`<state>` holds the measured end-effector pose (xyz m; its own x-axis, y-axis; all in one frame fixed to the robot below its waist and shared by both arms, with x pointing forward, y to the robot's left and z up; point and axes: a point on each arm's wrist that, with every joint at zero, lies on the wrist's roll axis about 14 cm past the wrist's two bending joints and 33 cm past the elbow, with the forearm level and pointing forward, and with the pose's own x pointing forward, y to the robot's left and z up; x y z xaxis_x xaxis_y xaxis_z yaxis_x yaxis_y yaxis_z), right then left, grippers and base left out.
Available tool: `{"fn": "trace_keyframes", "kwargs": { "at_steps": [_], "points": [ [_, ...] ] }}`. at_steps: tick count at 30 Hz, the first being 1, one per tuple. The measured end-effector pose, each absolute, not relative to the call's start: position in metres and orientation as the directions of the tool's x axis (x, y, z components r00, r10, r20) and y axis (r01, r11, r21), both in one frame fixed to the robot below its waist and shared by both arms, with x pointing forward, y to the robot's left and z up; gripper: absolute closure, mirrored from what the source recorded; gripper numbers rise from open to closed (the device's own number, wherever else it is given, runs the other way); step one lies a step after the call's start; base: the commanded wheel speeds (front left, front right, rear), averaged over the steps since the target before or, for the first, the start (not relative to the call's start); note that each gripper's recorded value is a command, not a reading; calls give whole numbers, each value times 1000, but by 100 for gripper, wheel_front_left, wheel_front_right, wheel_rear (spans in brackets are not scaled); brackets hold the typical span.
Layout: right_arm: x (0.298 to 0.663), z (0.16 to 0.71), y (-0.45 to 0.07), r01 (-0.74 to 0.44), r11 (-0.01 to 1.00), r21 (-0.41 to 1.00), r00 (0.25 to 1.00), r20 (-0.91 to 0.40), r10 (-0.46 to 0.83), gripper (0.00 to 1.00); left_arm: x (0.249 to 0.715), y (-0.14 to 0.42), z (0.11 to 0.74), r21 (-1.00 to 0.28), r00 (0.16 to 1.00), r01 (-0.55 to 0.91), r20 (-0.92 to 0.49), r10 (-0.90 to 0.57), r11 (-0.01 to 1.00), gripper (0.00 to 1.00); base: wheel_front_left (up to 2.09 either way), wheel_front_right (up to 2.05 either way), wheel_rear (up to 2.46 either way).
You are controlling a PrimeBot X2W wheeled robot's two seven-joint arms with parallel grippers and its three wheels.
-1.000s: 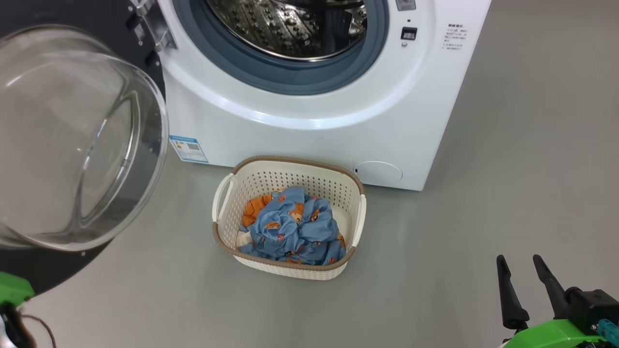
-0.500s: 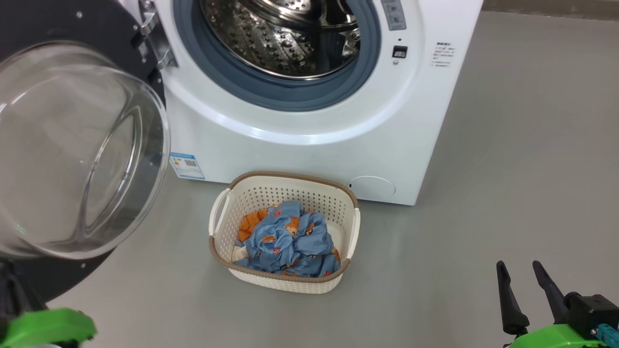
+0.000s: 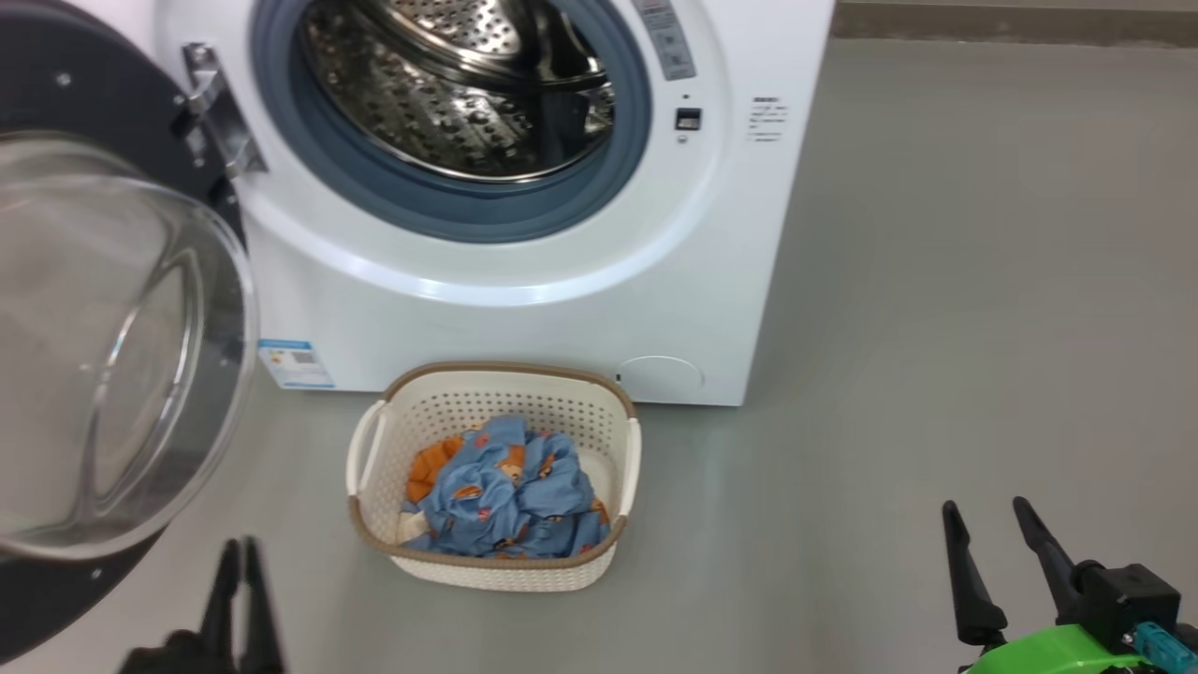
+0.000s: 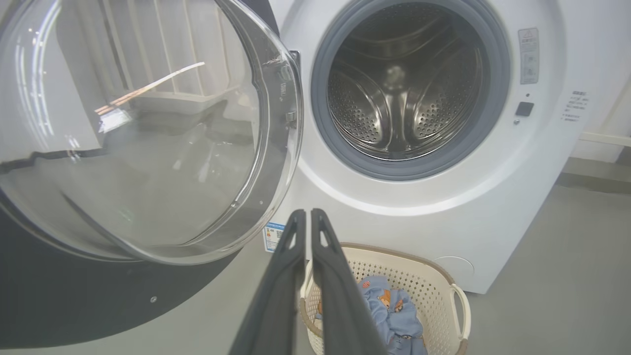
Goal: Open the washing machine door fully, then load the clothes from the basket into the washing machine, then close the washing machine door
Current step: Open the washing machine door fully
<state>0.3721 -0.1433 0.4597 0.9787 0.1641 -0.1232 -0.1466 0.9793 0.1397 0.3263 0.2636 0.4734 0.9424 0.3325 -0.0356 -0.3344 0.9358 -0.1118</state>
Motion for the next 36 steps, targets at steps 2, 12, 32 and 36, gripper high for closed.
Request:
{"fn": "trace_keyframes", "kwargs": {
  "at_steps": [2, 12, 32, 36],
  "points": [
    [370, 463, -145, -144, 980, 137, 980, -116, 161, 0, 331, 246, 471, -116, 959, -285, -43, 282, 951, 58, 0, 0, 0],
    [356, 477, -158, -108, 985, 134, 990, -79, 119, 0, 348, 196, 464, -135, 989, -140, -65, 133, 981, 0, 0, 0, 0],
    [337, 489, -194, -7, 996, 88, 999, -45, 11, 0, 361, 173, 467, -121, 997, -47, -69, 39, 992, 0, 0, 0, 0],
    [333, 484, -193, -8, 996, 91, 998, -58, 13, 0, 361, 177, 466, -111, 996, -50, -73, 42, 993, 0, 0, 0, 0]
  ]
}}
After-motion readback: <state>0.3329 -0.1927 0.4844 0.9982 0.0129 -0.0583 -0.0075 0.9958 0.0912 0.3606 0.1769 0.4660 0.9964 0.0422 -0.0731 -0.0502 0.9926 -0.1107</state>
